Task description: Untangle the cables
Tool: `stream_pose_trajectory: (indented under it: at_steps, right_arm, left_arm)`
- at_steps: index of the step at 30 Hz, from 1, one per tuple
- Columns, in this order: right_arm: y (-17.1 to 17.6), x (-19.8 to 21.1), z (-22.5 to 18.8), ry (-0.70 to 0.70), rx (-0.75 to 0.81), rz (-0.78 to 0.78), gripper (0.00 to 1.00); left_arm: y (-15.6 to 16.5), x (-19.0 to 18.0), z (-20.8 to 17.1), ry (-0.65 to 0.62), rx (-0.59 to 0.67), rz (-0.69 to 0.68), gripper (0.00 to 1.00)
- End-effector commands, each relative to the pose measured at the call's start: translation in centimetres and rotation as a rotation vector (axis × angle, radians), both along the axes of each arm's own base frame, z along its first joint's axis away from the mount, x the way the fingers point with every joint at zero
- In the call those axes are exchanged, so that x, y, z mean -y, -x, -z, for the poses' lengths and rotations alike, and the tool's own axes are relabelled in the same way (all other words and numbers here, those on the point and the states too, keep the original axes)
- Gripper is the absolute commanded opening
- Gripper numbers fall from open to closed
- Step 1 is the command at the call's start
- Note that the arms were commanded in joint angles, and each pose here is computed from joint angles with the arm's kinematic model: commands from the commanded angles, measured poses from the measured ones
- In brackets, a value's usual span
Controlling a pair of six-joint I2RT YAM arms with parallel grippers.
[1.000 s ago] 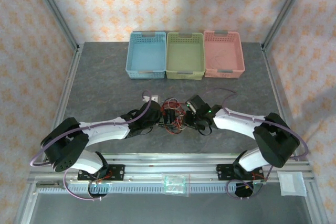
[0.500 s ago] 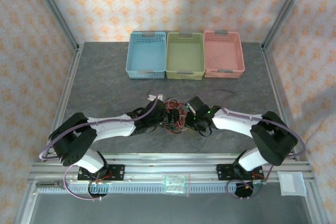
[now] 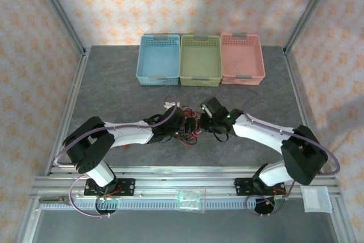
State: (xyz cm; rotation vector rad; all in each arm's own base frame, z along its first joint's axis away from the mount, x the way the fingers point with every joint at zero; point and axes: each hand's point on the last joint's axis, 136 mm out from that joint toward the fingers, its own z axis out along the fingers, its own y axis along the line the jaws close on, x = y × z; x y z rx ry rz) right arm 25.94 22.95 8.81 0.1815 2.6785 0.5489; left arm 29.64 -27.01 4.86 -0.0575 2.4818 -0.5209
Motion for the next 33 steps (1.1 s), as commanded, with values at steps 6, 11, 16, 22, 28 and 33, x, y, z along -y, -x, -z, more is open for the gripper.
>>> stream_pose_trajectory:
  at_steps: [6,11,16,22,28,33]
  right_arm:
    - [-2.7,1.0,-9.1,0.005,0.282,-0.002,0.0]
    - [-3.1,1.4,-14.6,-0.08,0.442,0.015,0.0]
    - [-3.3,2.6,-20.1,-0.1,0.586,0.045,0.0]
    - [-2.4,3.4,-25.6,-0.172,0.738,0.034,0.0]
    - [-1.6,5.2,-30.1,-0.188,0.864,0.066,0.0]
    - [-0.7,7.3,-33.2,-0.201,0.959,0.125,0.0]
  left_arm:
    - [0.3,-1.5,1.9,-0.109,-0.027,-0.02,0.99]
    - [0.4,-1.8,2.0,-0.119,-0.027,-0.028,0.99]
    - [0.7,-2.1,2.4,-0.126,-0.034,-0.027,0.99]
    - [1.1,-2.8,2.9,-0.133,-0.036,-0.042,0.99]
    - [1.4,-3.1,3.9,-0.134,-0.048,-0.046,0.99]
    - [1.5,-2.8,4.0,-0.125,-0.056,-0.027,0.99]
